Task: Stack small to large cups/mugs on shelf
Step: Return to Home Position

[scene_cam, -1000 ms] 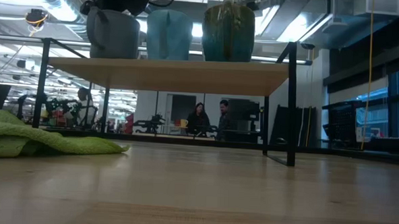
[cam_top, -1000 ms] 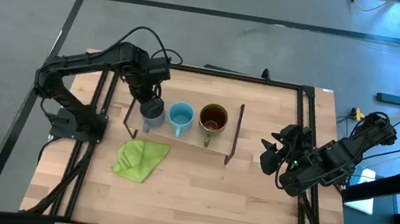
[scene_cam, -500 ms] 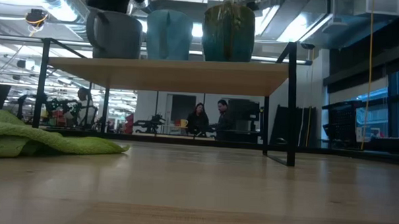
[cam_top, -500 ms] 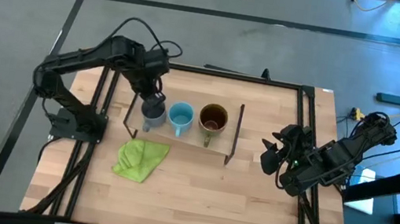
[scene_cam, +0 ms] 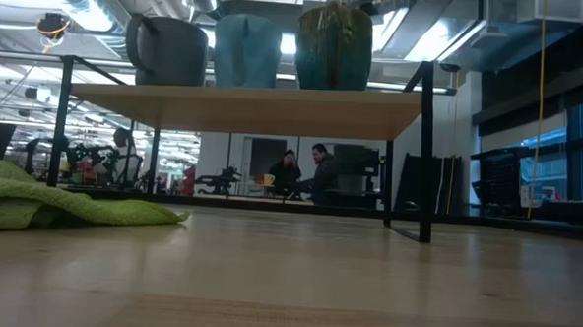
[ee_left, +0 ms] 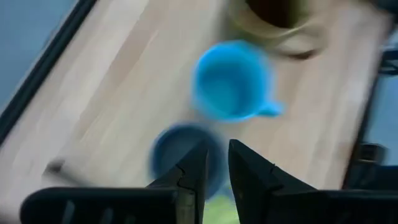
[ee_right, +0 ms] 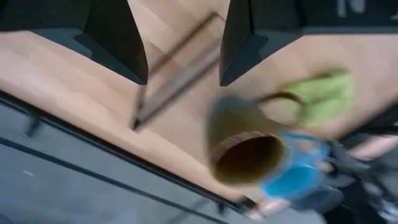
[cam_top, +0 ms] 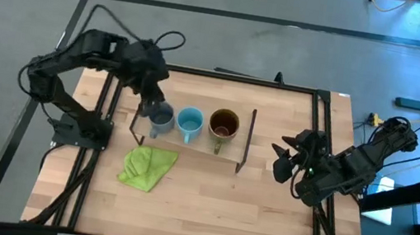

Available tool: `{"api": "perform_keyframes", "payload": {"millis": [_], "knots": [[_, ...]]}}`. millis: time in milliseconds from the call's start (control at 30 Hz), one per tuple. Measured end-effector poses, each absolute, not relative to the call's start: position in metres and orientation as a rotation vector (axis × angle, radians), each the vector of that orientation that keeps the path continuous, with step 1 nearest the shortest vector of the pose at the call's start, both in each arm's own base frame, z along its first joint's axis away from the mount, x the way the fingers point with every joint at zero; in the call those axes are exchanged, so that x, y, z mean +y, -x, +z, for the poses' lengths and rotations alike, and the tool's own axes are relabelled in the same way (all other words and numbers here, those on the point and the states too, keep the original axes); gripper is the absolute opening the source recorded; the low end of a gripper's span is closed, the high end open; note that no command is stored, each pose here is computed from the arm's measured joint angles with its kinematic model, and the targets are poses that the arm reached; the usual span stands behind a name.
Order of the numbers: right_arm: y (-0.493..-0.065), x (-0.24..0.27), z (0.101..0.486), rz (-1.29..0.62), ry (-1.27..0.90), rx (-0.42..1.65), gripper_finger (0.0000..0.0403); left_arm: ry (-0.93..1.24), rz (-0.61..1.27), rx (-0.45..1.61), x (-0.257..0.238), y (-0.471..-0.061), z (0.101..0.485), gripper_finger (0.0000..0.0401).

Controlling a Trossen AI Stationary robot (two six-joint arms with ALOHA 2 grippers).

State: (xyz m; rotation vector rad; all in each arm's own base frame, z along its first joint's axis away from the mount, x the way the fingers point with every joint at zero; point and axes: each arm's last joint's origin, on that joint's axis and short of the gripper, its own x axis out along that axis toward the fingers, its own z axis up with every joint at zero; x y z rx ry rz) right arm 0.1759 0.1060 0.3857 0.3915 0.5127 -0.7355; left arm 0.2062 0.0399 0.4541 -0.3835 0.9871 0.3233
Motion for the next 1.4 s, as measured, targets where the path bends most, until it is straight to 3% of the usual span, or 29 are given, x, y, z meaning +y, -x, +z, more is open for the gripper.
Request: {"api": "perform_keyframes", "payload": {"millis": [167,367,467,567,800,933,1067,1167,1400], "knots": [[-0.187,0.115,0.417,-0.481,-0.377,0.356,0.0200,0.282,0.091,0.660,-0.001,-0.203,0.489,0.0049],[-0.174,0.113,0.493,0.044,-0.242,-0.037,0.0200,0.111,-0.136,0.246,-0.052,-0.171,0.533,0.0039],[-0.148,0.096,0.514,0.112,-0.186,-0.171,0.0200,0.086,-0.206,0.161,-0.067,-0.150,0.540,0.0035],[-0.121,0.077,0.520,0.088,-0.218,-0.176,0.0200,0.077,-0.266,0.118,-0.077,-0.137,0.536,0.0031],[-0.092,0.054,0.504,0.087,-0.543,-0.007,0.0200,0.237,-0.324,0.149,-0.093,-0.131,0.511,0.0021],[-0.098,0.058,0.496,0.073,-0.435,0.043,0.0200,0.060,-0.352,0.183,-0.112,-0.140,0.484,0.0016],[-0.109,0.068,0.485,0.079,-0.327,0.050,0.0200,-0.015,-0.412,0.052,-0.120,-0.144,0.463,0.0015],[-0.108,0.069,0.476,0.128,-0.294,0.042,0.0200,-0.007,-0.565,-0.008,-0.121,-0.138,0.436,0.0020],[-0.101,0.064,0.433,0.177,-0.329,-0.013,0.0200,0.091,-0.642,-0.199,-0.105,-0.115,0.370,0.0034]]}}
